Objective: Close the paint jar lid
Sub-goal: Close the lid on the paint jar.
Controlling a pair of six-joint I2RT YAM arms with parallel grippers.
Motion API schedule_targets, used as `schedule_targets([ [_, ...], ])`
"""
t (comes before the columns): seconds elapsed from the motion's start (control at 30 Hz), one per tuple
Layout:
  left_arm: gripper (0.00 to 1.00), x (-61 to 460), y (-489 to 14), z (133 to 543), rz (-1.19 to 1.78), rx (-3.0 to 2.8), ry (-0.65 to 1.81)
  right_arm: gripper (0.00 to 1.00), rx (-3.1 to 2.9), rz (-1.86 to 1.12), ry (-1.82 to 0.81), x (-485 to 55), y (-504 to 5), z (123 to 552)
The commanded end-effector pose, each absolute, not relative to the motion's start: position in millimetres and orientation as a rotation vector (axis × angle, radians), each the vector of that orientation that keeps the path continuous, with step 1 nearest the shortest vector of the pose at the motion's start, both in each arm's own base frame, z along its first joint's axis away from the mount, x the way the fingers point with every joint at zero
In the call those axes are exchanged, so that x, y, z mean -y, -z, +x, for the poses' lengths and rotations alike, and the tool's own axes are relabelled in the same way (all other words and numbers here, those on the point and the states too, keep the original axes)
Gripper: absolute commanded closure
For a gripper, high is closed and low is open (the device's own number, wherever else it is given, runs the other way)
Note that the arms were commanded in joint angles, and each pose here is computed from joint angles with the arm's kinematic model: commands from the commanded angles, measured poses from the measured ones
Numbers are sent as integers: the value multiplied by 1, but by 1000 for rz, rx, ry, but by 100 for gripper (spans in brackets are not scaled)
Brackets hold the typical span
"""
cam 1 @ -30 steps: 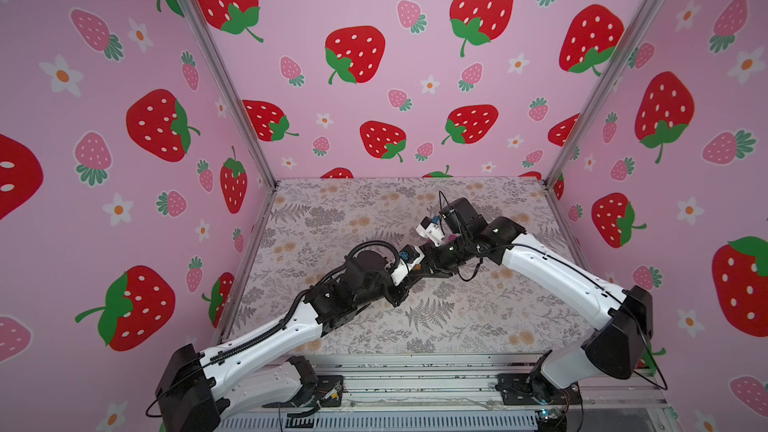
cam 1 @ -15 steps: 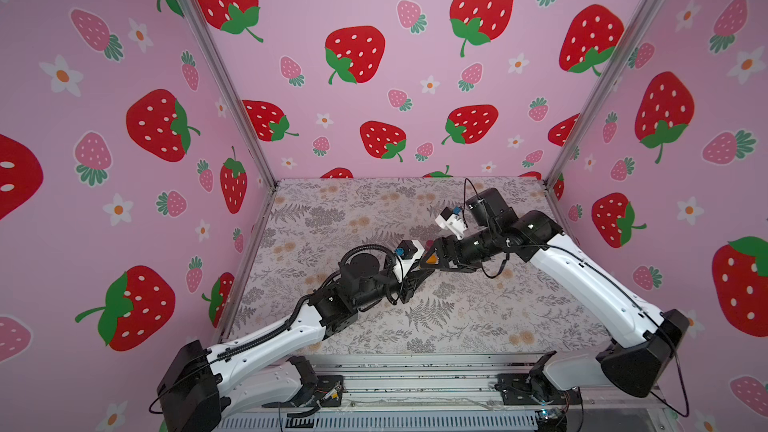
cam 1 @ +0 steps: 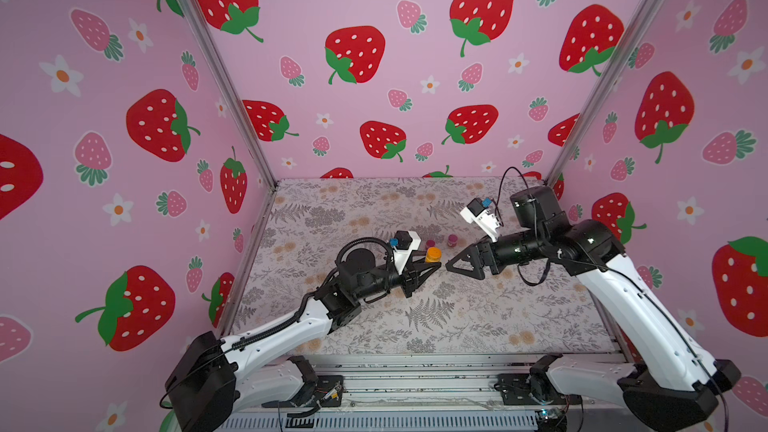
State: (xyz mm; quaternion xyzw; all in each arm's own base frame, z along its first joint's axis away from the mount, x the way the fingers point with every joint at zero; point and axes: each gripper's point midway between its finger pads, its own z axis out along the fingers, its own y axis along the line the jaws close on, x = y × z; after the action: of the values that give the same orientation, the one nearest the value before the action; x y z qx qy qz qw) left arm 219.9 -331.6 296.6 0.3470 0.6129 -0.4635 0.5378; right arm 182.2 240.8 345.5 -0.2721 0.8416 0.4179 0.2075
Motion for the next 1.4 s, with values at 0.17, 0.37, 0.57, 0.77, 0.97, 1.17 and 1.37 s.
schedule_targets([
  [0.17,100,333,-342,209,778,-1268,1232,11,-2161,-763,-1432,-254,-376,197],
  [0.37,100,329,-350,210,764,-1218,1176,12,-2218,-399,-1714,-257,-378,223],
  [0.57,100,327,-354,210,768,-1195,1130,11,-2233,-239,-1802,-257,-374,226],
  [0.77,100,330,-351,211,778,-1203,1106,12,-2229,-189,-1886,-263,-371,223],
  [0.97,100,333,-347,214,778,-1225,1090,12,-2293,-189,-1880,-272,-356,214],
  [1.17,100,334,-345,216,781,-1241,1089,14,-2318,-203,-1870,-278,-351,207],
  [1.37,100,335,-344,217,780,-1248,1090,24,-2332,-207,-1865,-285,-346,206],
])
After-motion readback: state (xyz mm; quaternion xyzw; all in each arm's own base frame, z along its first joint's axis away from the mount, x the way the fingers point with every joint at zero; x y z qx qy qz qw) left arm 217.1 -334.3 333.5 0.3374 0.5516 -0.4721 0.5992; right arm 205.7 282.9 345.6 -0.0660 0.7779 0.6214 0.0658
